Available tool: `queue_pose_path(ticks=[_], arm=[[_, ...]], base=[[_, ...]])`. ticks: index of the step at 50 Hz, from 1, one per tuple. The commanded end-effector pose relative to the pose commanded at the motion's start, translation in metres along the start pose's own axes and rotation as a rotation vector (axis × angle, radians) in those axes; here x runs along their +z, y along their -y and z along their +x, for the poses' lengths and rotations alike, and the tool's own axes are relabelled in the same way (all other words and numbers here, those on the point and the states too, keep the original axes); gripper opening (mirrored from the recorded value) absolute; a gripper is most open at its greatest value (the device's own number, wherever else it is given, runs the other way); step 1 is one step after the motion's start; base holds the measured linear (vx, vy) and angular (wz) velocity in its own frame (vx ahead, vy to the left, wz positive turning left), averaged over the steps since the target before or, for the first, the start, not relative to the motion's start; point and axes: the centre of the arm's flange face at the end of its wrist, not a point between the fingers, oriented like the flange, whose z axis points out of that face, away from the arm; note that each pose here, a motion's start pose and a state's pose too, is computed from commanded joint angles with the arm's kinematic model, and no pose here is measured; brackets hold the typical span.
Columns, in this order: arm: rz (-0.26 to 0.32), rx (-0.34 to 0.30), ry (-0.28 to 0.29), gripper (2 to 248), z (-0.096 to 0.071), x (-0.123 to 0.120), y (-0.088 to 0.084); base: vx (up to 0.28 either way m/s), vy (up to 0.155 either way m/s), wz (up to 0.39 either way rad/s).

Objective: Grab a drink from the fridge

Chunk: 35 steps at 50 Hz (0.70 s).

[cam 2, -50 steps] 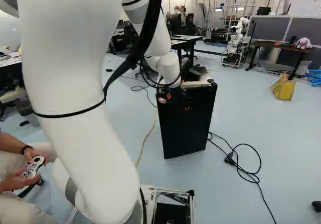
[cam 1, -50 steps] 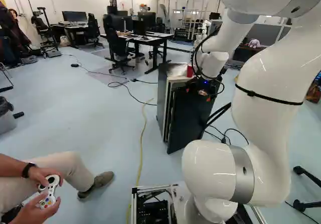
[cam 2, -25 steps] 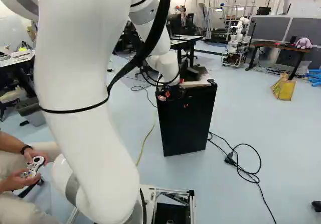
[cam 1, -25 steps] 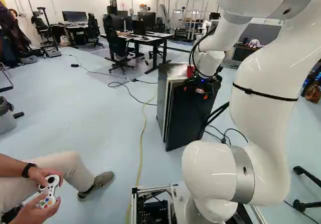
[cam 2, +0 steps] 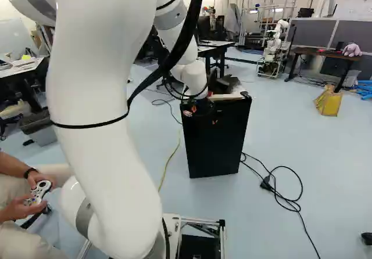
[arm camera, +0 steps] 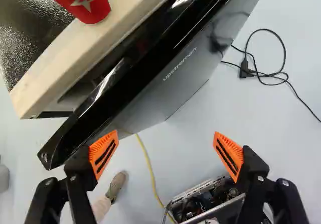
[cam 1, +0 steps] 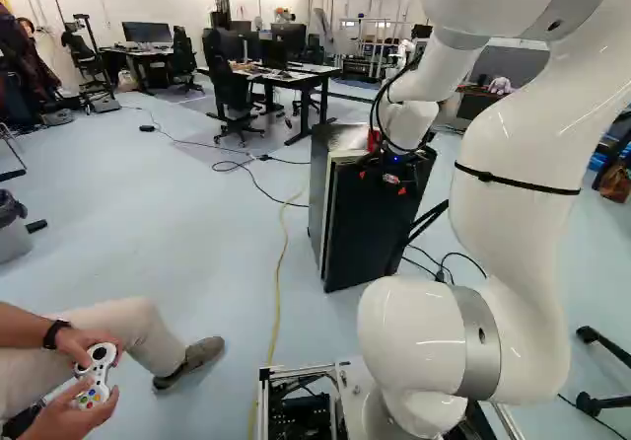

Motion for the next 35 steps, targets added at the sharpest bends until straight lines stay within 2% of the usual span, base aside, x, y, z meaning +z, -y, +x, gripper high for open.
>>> queue_pose_path(ticks=[11,35], arm=[[-0.006,0.001,0.019,247,-0.001,0.012,-0.001],[-0.005,-0.001,0.02,247,0.002,0.015,0.001]], base=[[0.0,0.0,0.0],[0.0,0.0,0.0]])
